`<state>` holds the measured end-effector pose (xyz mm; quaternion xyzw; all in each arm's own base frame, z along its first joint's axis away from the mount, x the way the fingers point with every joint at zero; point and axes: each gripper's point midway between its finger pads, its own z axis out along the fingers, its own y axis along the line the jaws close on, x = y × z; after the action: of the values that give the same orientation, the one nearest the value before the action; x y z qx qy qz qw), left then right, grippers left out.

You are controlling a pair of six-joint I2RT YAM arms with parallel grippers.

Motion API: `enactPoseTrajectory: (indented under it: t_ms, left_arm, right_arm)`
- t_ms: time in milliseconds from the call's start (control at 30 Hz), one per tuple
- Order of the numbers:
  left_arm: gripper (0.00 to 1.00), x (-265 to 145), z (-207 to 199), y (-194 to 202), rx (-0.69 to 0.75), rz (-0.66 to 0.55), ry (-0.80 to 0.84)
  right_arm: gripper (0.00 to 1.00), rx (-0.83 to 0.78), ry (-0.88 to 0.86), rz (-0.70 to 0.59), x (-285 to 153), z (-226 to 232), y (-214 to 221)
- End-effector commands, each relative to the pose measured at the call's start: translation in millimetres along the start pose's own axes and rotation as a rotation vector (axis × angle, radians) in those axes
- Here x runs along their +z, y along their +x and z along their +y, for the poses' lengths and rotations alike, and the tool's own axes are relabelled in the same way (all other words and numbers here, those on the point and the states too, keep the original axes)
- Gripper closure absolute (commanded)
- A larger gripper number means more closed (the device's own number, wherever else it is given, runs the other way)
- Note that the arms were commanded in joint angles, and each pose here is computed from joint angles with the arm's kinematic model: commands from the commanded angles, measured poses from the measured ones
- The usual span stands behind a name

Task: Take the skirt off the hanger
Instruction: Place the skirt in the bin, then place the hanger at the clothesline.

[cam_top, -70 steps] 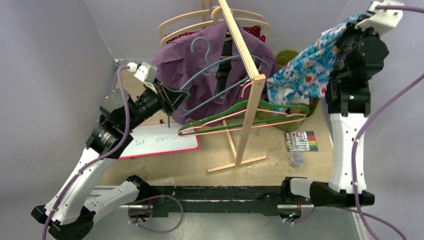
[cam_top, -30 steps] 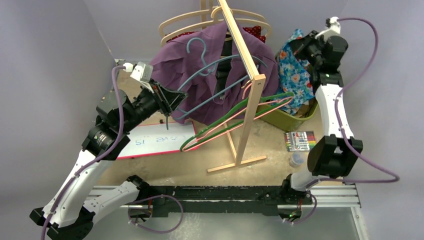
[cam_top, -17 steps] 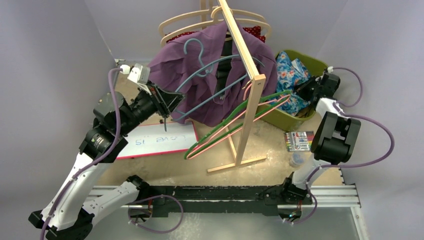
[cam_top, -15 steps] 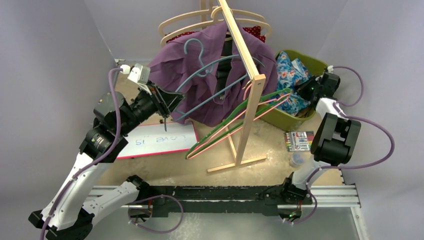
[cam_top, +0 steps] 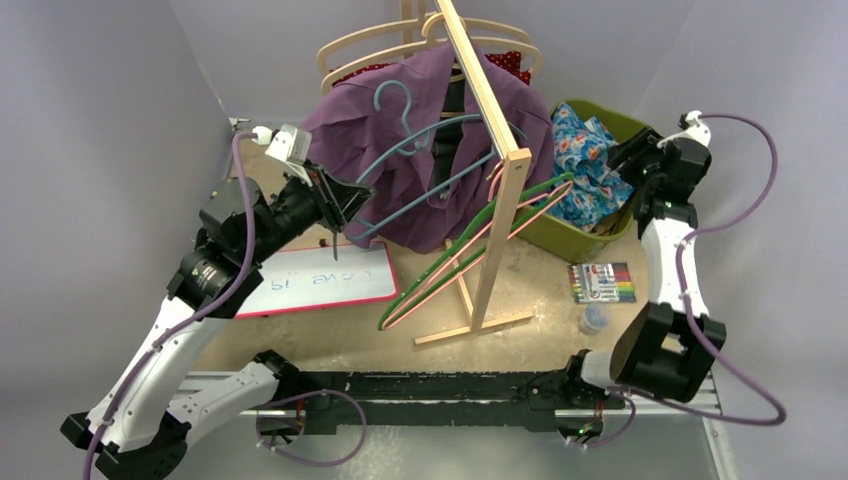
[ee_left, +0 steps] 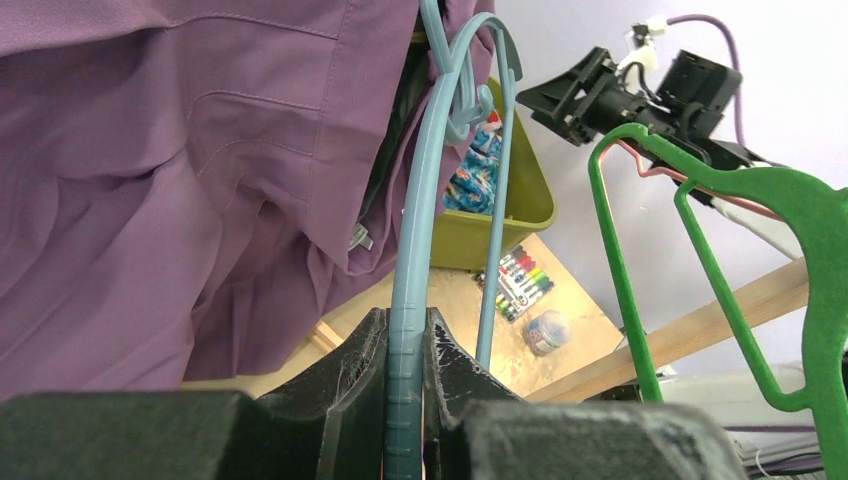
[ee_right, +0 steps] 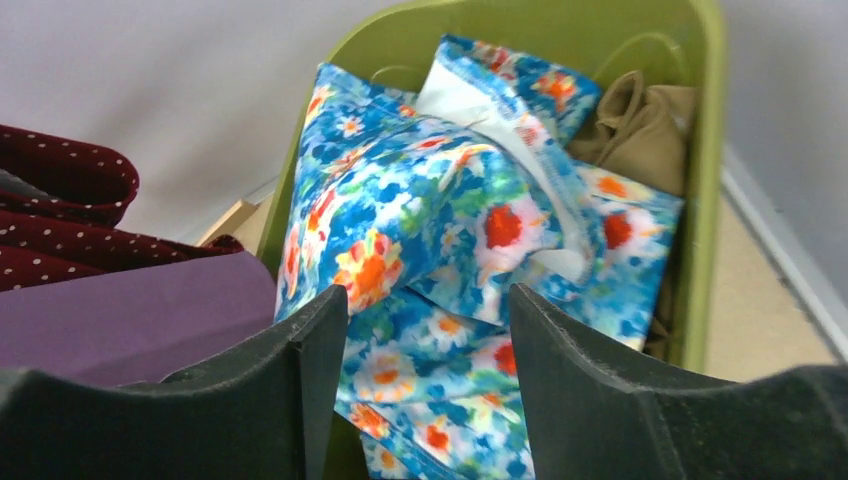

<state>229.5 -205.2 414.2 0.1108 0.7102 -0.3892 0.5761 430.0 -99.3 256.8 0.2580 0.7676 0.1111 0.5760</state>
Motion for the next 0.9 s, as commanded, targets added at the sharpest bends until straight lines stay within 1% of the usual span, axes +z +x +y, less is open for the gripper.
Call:
enactPoseTrajectory:
  t_ms: [0, 33, 100, 167, 267, 367, 433, 500, 567, 667, 867]
  left_arm:
    - [1.00, -10.0, -0.9, -15.9, 0.028, -0.059, -0.014]
    - [1.00, -10.7, 2.4, -14.1, 0.035, -0.051, -0.030]
    - [1.00, -13.9, 4.6, -15.3, 0.058, -0.046, -0.045]
    - [1.00, -16.1, 4.0, -15.9, 0.093, -0.041, -0.040]
    - [1.00, -20.8, -4.3, -19.7, 0.182, -0.022, 0.004]
    - [1.00, -27.7, -14.7, -23.3, 0.303, 0.027, 0.060]
    - [1.00, -30.6, -20.9, -29.1, 0.338, 0.032, 0.084]
    - [1.00, -28.1, -31.9, -30.8, 0.332, 0.037, 0.140]
    - [1.00, -20.0, -46.0, -26.0, 0.293, 0.060, 0.227]
    - [1.00, -5.3, -62.4, -26.7, 0.235, 0.056, 0.326]
    - [1.00, 20.2, -77.3, -40.1, 0.138, 0.062, 0.389]
  right_arm:
    - [0.32, -0.067, 0.107, -0.105, -29.6, -15.6, -15.0]
    - [0.26, -0.073, 0.088, -0.138, -36.5, -11.5, -18.8]
    - [0.21, -0.088, 0.014, -0.183, -47.9, 3.3, -24.2]
    - [0.20, -0.105, -0.035, -0.207, -56.1, 15.2, -31.2]
    - [0.20, -0.106, -0.124, -0.158, -62.5, 31.5, -21.4]
    - [0.19, -0.110, -0.154, -0.174, -76.3, 41.0, -25.9]
    - [0.19, -0.111, -0.153, -0.183, -84.5, 39.9, -21.6]
    - [0.18, -0.116, -0.161, -0.202, -95.5, 44.0, -25.3]
    - [0.18, -0.120, -0.174, -0.213, -104.0, 48.7, -28.3]
    - [0.18, -0.125, -0.184, -0.221, -108.9, 50.4, -26.9]
    - [0.18, -0.128, -0.176, -0.210, -108.4, 47.7, -23.0]
